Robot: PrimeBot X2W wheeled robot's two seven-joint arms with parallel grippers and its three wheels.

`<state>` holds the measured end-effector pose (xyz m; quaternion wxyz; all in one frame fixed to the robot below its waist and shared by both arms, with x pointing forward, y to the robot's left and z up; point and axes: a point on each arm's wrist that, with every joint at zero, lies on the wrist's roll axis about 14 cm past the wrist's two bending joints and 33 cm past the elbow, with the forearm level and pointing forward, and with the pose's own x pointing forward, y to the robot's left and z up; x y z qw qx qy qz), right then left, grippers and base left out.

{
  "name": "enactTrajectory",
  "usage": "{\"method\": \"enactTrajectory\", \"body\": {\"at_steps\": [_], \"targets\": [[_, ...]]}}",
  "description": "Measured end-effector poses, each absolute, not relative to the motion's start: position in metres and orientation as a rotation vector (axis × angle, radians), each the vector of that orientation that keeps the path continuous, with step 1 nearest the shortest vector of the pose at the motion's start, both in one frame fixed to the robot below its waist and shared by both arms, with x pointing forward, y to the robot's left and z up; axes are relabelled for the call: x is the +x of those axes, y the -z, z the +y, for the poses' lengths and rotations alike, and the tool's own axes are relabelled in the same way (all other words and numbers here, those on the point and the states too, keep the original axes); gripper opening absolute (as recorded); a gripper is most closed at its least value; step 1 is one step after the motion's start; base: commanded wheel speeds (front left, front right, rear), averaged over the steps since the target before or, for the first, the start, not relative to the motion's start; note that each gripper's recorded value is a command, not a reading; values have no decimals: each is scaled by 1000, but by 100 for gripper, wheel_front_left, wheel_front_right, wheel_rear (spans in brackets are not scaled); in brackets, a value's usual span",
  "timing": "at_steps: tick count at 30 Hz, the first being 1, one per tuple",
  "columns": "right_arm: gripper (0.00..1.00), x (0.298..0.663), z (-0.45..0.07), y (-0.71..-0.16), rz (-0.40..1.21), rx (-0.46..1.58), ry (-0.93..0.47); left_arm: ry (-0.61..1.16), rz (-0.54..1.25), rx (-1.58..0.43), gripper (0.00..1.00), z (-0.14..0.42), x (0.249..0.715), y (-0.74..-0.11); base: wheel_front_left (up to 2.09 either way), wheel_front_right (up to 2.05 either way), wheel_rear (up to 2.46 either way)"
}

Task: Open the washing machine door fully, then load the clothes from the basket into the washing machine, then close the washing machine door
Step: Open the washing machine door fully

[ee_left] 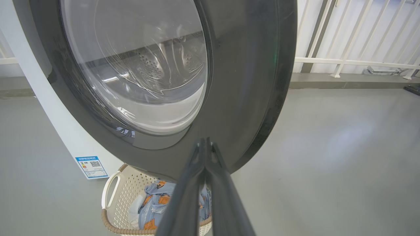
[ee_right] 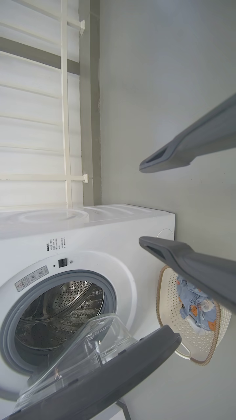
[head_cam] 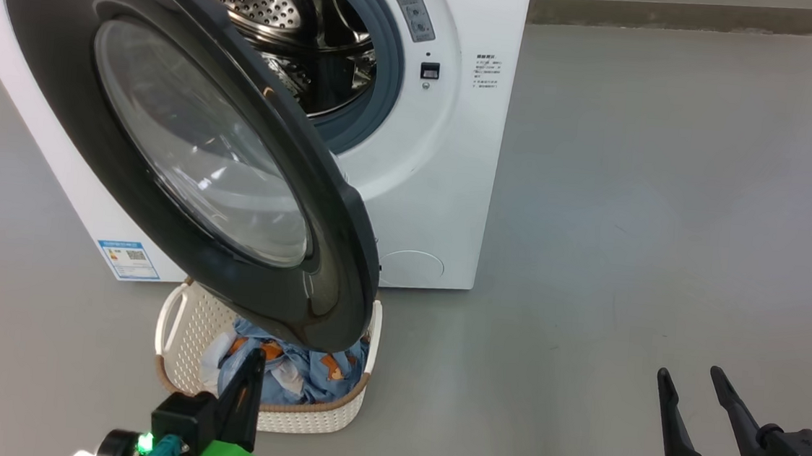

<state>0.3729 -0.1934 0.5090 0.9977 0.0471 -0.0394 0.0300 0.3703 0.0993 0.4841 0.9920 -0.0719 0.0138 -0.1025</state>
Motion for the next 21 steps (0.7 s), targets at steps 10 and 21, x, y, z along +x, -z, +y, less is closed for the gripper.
{"method": "enactTrajectory", "body": {"at_steps": [10,21], "targets": [[100,373,-194,-507,-74,97,-58,179,9,-146,0,108,378,-490,0,0,0],[100,374,-192,-505,-67,103,-59,123,-220,-97,0,124,415,-570,0,0,0]]}}
